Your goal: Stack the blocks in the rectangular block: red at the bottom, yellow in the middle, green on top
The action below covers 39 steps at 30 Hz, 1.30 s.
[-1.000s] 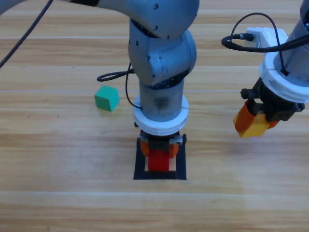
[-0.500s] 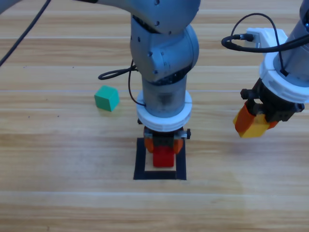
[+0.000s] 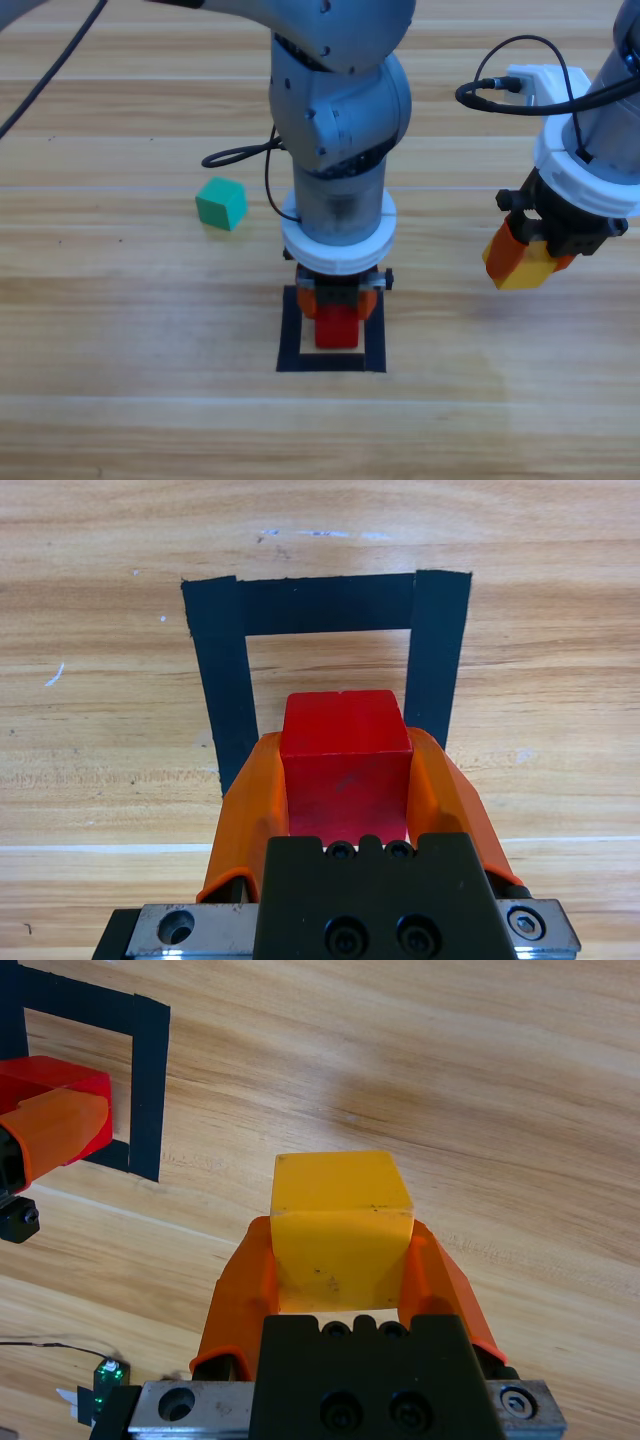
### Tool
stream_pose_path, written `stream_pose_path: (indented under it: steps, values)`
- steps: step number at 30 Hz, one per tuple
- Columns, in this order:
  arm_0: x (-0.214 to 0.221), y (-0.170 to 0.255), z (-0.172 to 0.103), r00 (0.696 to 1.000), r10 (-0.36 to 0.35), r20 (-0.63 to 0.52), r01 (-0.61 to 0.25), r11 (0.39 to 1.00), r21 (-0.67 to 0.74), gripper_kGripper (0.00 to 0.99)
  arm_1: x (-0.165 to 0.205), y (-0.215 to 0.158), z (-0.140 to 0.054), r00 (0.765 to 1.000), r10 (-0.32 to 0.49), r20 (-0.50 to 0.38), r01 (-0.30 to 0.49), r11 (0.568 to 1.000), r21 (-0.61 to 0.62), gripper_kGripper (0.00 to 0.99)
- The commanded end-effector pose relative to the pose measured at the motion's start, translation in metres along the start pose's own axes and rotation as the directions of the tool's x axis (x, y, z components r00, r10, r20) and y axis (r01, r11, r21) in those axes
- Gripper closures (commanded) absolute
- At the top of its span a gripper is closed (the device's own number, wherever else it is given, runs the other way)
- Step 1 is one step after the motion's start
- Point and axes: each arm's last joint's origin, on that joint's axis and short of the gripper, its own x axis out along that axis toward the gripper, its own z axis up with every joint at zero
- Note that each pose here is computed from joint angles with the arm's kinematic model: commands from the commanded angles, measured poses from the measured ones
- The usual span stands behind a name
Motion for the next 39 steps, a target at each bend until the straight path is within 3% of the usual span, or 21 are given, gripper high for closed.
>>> stream_pose_path:
  steps: [1, 31, 33, 34, 36, 37, 39]
  values:
    - [0.0306, -0.0062, -0.0096, 0.998, 0.058, -0.036, -0.058, 0.998, 0.014, 0.97, 0.0239, 0.0084, 0.0031, 0.999, -0.009, -0.032, 0.008, 1.0, -0.008, 0.99]
    - [0.0379, -0.0068, -0.0131, 0.997, 0.064, -0.034, -0.064, 0.998, 0.016, 0.942, 0.0282, 0.0087, 0.0044, 0.999, -0.014, -0.04, 0.014, 1.0, -0.009, 0.99]
    - [0.0375, -0.0069, -0.0128, 0.997, 0.064, -0.032, -0.063, 0.998, 0.016, 0.853, 0.0282, 0.0086, 0.0043, 0.999, -0.015, -0.041, 0.015, 1.0, -0.008, 0.99]
    - [0.0365, -0.008, -0.0129, 0.998, 0.06, -0.029, -0.06, 0.998, 0.015, 0.694, 0.0282, 0.0087, 0.0044, 0.999, -0.014, -0.04, 0.014, 1.0, -0.009, 0.99]
    - [0.034, -0.0097, -0.0141, 0.998, 0.054, -0.024, -0.054, 0.998, 0.016, 0.189, 0.0282, 0.0087, 0.0044, 0.999, -0.014, -0.04, 0.014, 1.0, -0.01, 0.99]
    - [0.0346, -0.0091, -0.0145, 0.998, 0.058, -0.026, -0.058, 0.998, 0.015, 0.056, 0.0288, 0.0087, 0.0045, 0.999, -0.015, -0.041, 0.015, 1.0, -0.01, 0.99]
    - [0.0323, -0.0081, -0.0148, 0.998, 0.057, -0.024, -0.057, 0.998, 0.013, 0.0, 0.0288, 0.0087, 0.0045, 0.999, -0.015, -0.041, 0.015, 1.0, -0.01, 0.99]
